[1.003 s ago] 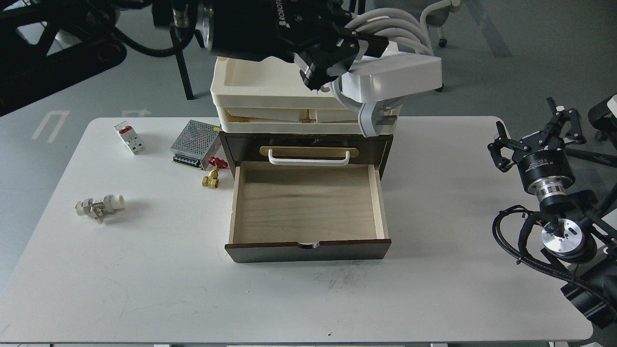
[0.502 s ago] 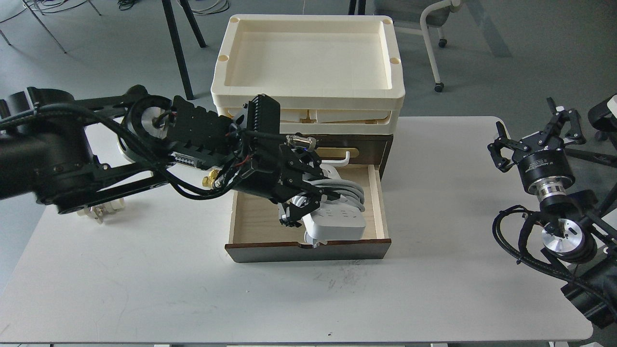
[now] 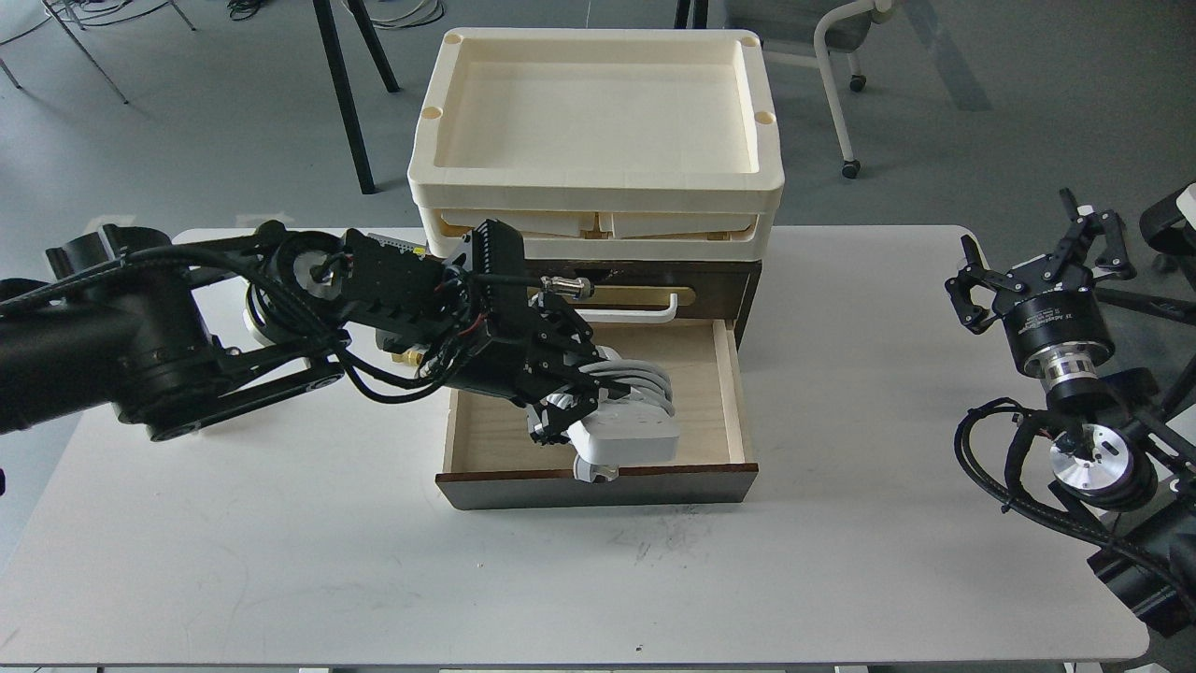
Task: Put charging cable into cabinet
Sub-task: 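Carry the cable with the left gripper over the open bottom drawer, then lower the cable into the drawer and open the left gripper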
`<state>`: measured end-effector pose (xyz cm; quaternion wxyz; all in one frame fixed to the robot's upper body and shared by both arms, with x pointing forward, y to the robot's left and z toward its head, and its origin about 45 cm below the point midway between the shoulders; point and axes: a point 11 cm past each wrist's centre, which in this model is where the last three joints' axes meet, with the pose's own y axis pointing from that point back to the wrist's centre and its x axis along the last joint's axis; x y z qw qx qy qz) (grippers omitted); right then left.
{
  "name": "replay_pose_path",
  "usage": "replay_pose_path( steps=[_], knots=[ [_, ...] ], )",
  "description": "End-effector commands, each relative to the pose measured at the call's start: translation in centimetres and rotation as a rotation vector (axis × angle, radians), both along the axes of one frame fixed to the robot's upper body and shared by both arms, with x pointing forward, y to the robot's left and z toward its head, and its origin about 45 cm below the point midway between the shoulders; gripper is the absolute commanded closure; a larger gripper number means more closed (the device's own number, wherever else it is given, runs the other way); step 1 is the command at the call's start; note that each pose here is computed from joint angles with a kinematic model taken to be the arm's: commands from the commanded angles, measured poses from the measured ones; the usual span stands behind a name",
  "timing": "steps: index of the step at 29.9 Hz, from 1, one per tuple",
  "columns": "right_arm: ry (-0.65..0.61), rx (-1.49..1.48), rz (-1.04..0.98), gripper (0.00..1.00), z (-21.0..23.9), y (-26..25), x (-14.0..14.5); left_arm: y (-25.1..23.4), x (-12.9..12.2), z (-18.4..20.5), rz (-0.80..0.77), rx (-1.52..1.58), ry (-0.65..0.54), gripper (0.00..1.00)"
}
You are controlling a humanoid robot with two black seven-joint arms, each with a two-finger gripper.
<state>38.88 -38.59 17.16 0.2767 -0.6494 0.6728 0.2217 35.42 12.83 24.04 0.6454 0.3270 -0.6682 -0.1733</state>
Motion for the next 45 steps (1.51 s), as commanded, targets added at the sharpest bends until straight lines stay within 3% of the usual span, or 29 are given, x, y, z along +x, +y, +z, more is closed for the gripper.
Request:
replay_pose_path(
  steps=[1, 7, 27, 29, 32, 36, 40, 43, 45],
  knots=[
    [0.001, 0.000, -0.001, 0.00, 0.0, -0.1, 0.0, 1.0, 0.0, -1.5, 0.033, 0.000, 0.026, 0.96],
    [0.001, 0.000, 0.000, 0.00, 0.0, 0.0, 0.0, 1.6, 0.6, -3.9, 0.104, -0.011, 0.072, 0.96],
    [0.001, -0.001, 0.001, 0.00, 0.0, 0.0, 0.0, 0.8, 3.1, -5.5, 0.179, -0.045, 0.061, 0.91],
    [0.001, -0.001, 0.001, 0.00, 0.0, 0.0, 0.0, 0.8, 3.0, -5.6, 0.179, -0.044, 0.064, 0.85],
    [0.001, -0.001, 0.002, 0.00, 0.0, 0.0, 0.0, 0.9, 2.9, -5.8, 0.179, -0.045, 0.069, 0.62],
    [0.001, -0.003, 0.002, 0.00, 0.0, 0.0, 0.0, 0.7, 2.5, -6.0, 0.169, -0.069, 0.067, 0.46],
    [0.001, -0.003, 0.002, 0.00, 0.0, 0.0, 0.0, 0.2, 2.3, -5.8, 0.134, -0.147, 0.018, 0.34],
    [0.001, -0.003, 0.002, 0.00, 0.0, 0.0, 0.0, -0.5, 2.4, -4.6, 0.097, -0.236, -0.043, 0.13],
    [0.001, -0.003, 0.002, 0.00, 0.0, 0.0, 0.0, -1.2, 2.3, -2.8, 0.064, -0.325, -0.096, 0.07]
  ],
)
